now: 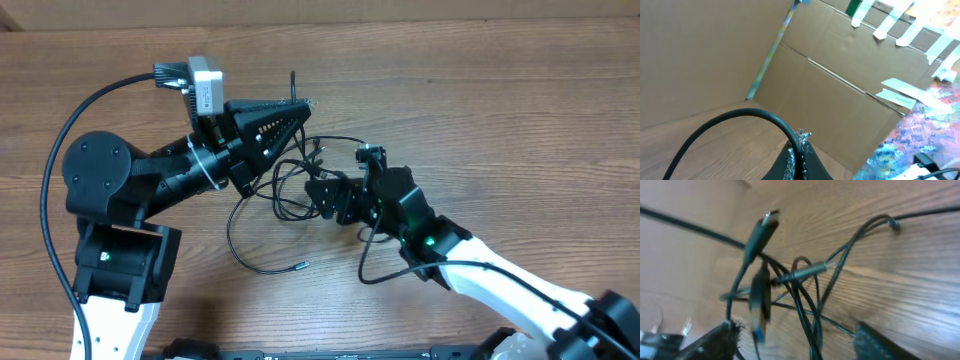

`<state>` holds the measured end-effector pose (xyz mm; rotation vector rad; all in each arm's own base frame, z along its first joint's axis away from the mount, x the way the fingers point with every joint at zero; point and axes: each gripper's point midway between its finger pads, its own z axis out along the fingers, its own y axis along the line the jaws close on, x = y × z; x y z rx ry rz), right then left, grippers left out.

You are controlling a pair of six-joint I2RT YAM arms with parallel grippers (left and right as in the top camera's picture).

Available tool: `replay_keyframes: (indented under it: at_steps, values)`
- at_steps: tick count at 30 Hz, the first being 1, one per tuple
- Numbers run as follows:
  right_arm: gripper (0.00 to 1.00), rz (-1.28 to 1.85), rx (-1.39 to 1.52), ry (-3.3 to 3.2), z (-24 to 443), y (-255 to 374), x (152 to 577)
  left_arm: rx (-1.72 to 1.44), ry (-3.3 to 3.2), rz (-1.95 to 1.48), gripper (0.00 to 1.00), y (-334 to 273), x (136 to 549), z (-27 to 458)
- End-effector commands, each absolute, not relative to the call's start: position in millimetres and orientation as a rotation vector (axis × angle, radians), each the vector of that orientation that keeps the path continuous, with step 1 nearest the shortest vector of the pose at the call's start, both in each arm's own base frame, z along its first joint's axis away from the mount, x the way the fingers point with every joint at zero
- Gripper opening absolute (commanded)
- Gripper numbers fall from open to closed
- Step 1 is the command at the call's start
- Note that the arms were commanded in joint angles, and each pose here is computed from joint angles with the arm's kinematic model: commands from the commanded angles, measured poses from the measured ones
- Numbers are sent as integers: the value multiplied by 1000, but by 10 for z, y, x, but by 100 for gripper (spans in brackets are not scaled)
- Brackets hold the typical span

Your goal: Untangle cables

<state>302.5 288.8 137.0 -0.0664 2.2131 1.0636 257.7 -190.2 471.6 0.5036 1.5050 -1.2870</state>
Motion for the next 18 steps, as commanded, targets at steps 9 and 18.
replay_keyframes:
  at_steps: [9,18]
  values:
    - [21,992,-97,2325,910,2991,2980,527,1444,-1261,4,-1820,2475,4932]
    - [4,713,-23,2344,928,2326,3218,316,1535,-1093,4,-1082,2849,4777]
